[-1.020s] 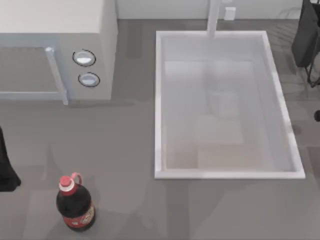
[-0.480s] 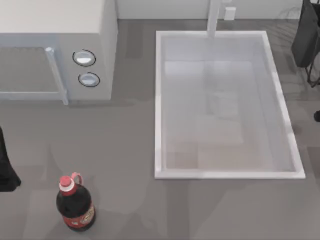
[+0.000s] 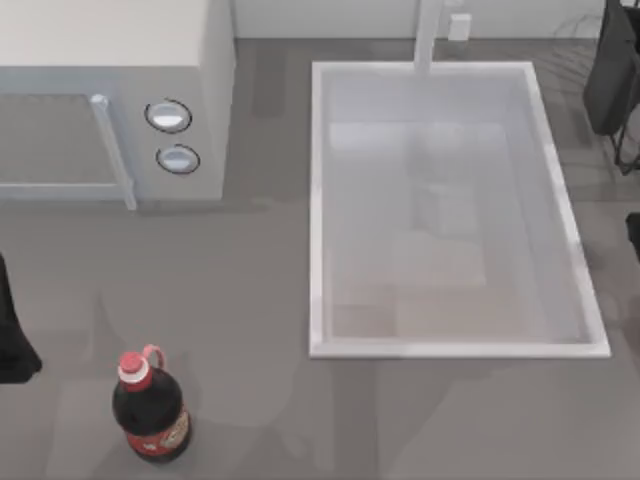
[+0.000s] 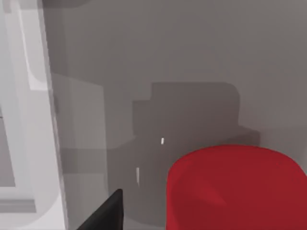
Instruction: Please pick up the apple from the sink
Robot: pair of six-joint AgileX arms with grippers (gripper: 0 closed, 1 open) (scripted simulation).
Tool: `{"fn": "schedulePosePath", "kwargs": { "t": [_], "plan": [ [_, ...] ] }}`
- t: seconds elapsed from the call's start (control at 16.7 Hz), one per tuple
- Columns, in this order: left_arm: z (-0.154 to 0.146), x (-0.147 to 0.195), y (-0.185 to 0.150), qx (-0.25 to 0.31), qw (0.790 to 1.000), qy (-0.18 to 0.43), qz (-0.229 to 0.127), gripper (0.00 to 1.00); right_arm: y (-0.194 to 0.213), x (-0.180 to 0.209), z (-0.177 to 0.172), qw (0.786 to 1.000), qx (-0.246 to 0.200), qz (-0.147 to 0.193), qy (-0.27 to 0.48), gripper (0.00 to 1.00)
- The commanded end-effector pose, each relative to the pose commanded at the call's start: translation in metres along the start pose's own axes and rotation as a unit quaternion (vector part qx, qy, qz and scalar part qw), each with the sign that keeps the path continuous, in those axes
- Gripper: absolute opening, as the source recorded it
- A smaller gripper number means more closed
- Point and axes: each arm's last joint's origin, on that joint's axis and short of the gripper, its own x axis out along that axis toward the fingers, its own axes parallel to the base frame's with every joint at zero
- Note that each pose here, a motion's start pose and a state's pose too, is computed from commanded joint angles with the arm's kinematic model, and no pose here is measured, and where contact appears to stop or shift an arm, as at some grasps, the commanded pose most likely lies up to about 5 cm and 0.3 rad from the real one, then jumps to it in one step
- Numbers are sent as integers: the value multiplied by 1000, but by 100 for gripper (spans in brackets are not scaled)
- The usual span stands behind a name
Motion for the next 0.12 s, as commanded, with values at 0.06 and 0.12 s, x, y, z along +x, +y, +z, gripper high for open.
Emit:
{"fn": "schedulePosePath", "kwargs": {
  "t": [0.06, 0.12],
  "plan": [
    [0, 0, 0, 0, 1000, 0, 0, 100, 0, 0, 0, 1000, 0, 0, 0, 100],
    [0, 0, 0, 0, 1000, 0, 0, 100, 0, 0, 0, 1000, 0, 0, 0, 100]
  ]
}}
